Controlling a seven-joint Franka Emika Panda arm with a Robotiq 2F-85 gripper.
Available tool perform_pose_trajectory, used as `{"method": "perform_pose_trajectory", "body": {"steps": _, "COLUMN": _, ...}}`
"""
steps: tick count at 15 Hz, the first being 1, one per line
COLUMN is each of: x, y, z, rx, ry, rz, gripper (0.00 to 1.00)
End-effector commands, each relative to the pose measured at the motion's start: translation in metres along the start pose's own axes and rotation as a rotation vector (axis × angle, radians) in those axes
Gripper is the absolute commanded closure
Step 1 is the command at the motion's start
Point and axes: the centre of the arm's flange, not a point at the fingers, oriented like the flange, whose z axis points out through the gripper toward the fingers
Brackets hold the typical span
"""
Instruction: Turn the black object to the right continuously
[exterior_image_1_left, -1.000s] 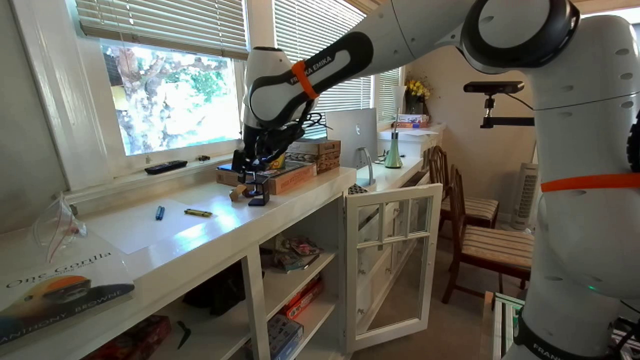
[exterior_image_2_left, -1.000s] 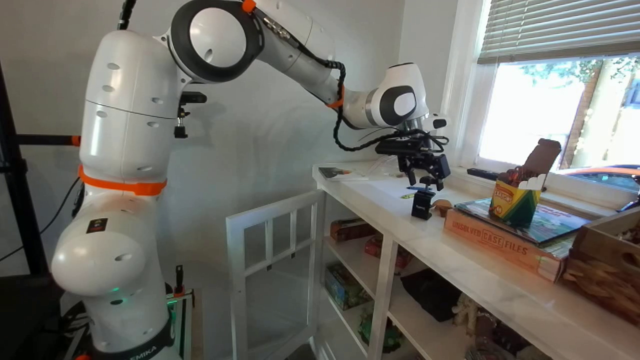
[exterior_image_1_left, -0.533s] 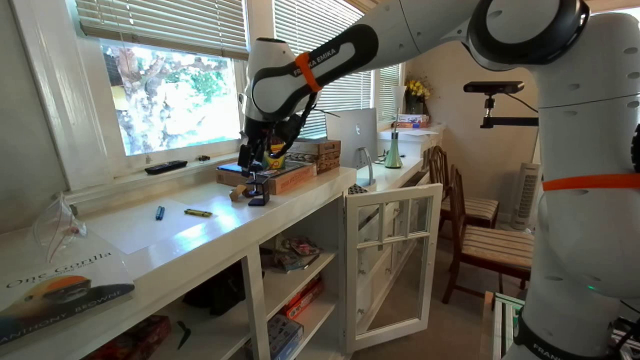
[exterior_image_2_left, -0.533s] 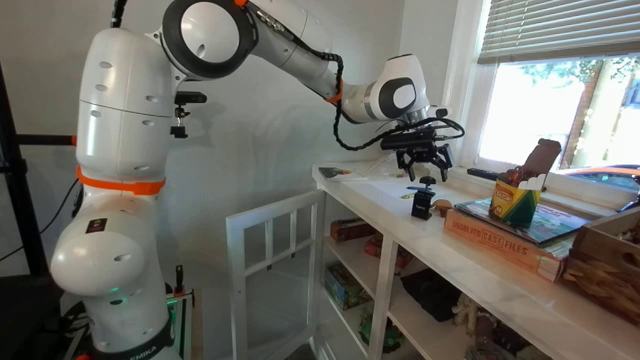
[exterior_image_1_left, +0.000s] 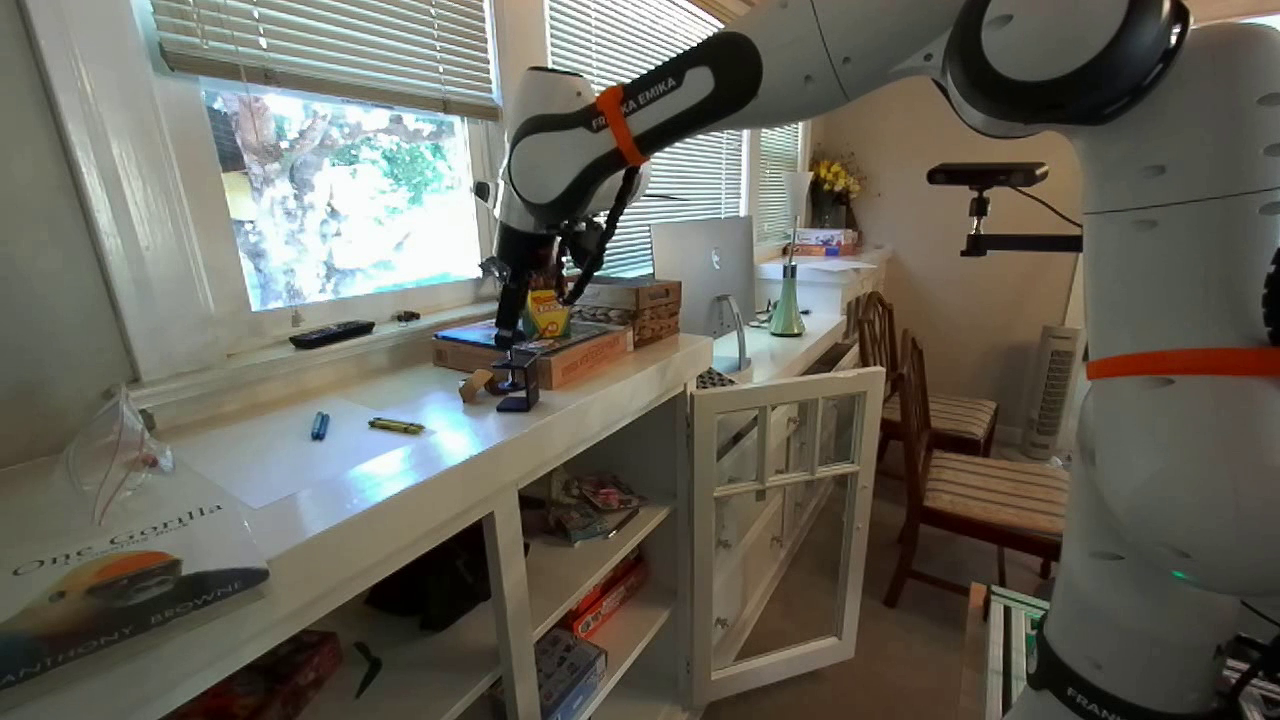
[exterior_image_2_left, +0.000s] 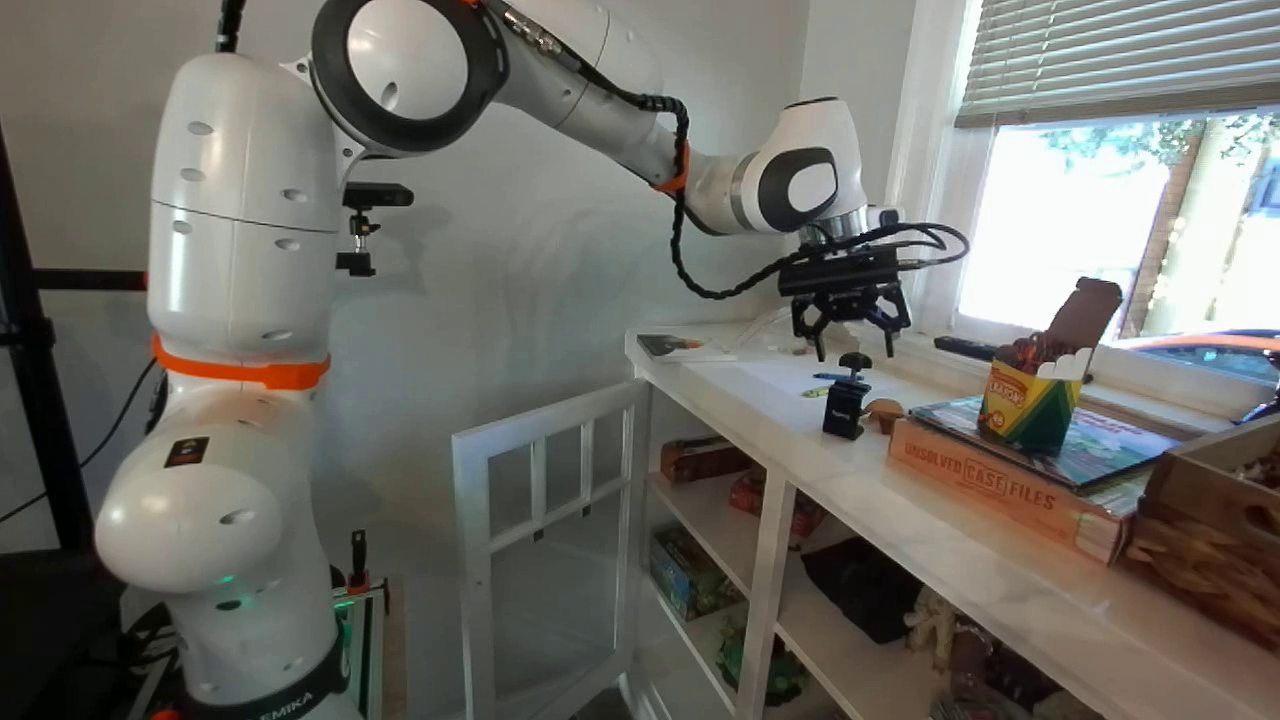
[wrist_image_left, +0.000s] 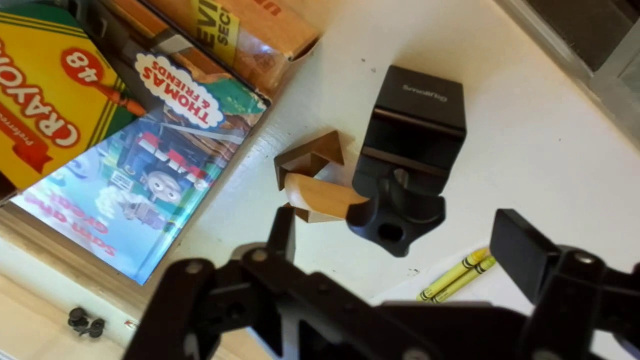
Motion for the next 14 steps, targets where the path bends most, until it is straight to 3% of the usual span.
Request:
{"method": "perform_pose_trajectory", "body": {"steps": 1, "x": -0.012, "y": 0.005, "z": 0.0, "rx": 0.074, "ry": -0.008, "rz": -0.087, "gripper": 0.0}}
{"method": "perform_pose_trajectory", "body": {"steps": 6, "x": -0.017, "y": 0.009, "z": 0.006, "rx": 0.102, "ry": -0.01, "rz": -0.17, "gripper": 0.0}}
{"method": "perform_pose_trajectory", "body": {"steps": 7, "x": -0.017, "y": 0.009, "z": 0.007, "rx": 0.105, "ry": -0.009, "rz": -0.182, "gripper": 0.04}}
{"method": "perform_pose_trajectory", "body": {"steps": 9, "x": -0.017, "y": 0.007, "z": 0.01, "rx": 0.109, "ry": 0.001, "rz": -0.205, "gripper": 0.29}}
{"method": "perform_pose_trajectory", "body": {"steps": 10, "x": -0.016, "y": 0.007, "z": 0.011, "rx": 0.11, "ry": 0.007, "rz": -0.214, "gripper": 0.3}}
{"method": "perform_pose_trajectory", "body": {"steps": 14, "x": -0.015, "y": 0.005, "z": 0.014, "rx": 0.115, "ry": 0.036, "rz": -0.231, "gripper": 0.61}}
